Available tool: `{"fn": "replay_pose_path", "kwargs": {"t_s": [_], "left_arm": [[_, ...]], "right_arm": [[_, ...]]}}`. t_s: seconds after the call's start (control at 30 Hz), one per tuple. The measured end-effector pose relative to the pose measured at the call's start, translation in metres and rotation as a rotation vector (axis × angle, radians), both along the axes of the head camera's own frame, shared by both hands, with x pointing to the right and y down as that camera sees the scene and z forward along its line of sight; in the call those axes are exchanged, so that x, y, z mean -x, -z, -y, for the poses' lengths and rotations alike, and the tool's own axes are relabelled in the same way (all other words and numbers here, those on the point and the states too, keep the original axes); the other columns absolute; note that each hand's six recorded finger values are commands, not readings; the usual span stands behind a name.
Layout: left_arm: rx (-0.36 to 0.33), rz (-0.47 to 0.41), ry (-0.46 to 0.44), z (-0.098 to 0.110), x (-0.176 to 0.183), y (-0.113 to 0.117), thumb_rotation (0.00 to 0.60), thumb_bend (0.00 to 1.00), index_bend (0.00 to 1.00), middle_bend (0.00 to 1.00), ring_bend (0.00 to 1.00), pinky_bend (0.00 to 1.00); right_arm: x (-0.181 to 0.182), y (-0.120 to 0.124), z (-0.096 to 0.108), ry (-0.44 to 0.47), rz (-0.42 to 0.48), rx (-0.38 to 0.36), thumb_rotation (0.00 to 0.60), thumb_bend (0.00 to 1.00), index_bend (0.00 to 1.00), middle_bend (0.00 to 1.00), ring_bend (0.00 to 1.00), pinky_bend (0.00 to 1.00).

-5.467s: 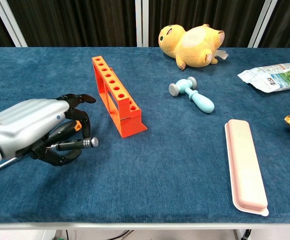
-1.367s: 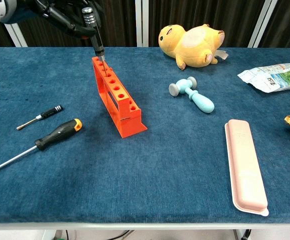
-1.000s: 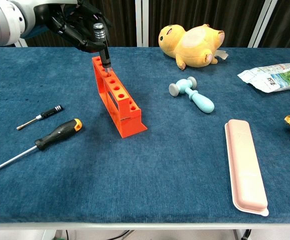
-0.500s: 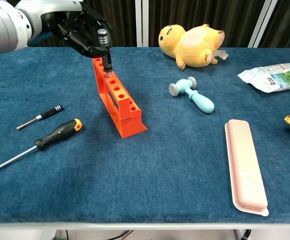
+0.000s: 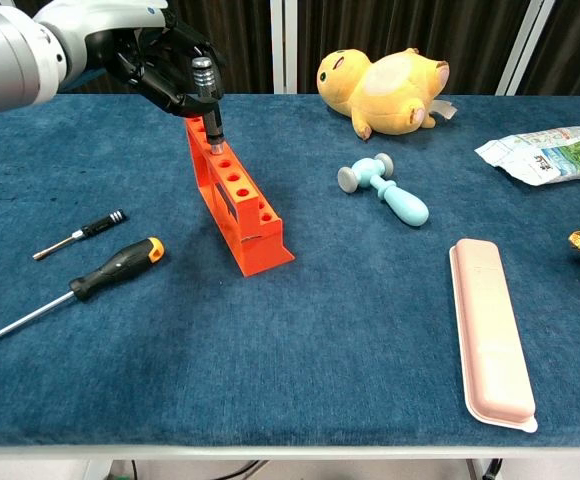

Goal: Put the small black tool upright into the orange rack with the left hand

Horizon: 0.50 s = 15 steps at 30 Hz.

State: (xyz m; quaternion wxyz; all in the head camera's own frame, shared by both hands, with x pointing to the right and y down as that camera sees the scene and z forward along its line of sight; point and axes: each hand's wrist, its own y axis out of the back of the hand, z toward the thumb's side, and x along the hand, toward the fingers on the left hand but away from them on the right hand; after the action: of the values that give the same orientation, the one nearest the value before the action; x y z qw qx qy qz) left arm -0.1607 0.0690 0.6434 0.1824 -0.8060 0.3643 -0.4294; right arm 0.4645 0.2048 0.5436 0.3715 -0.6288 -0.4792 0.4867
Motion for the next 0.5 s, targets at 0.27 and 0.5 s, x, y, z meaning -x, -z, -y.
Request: {"fn": "replay_pose_path", "kwargs": {"t_s": [0.27, 0.5], "left_arm": [[-0.022, 0.019, -0.009, -0.0005, 0.0022, 0.0002, 0.6, 0.35, 0.6, 0.15, 0.0, 0.14], [-0.017, 0.022, -0.018, -0.0024, 0.0028, -0.0003, 0.6, 0.35, 0.6, 0.14, 0.0, 0.14]], "right_arm": [[0.0008, -0.0007, -0.0001, 0.001, -0.002, 0.001, 0.6, 0.38, 0.0, 0.0, 0.0, 0.0], [0.0019, -0.0021, -0.0003, 0.005, -0.003, 0.007, 0.6, 0.38, 0.0, 0.0, 0.0, 0.0]]}}
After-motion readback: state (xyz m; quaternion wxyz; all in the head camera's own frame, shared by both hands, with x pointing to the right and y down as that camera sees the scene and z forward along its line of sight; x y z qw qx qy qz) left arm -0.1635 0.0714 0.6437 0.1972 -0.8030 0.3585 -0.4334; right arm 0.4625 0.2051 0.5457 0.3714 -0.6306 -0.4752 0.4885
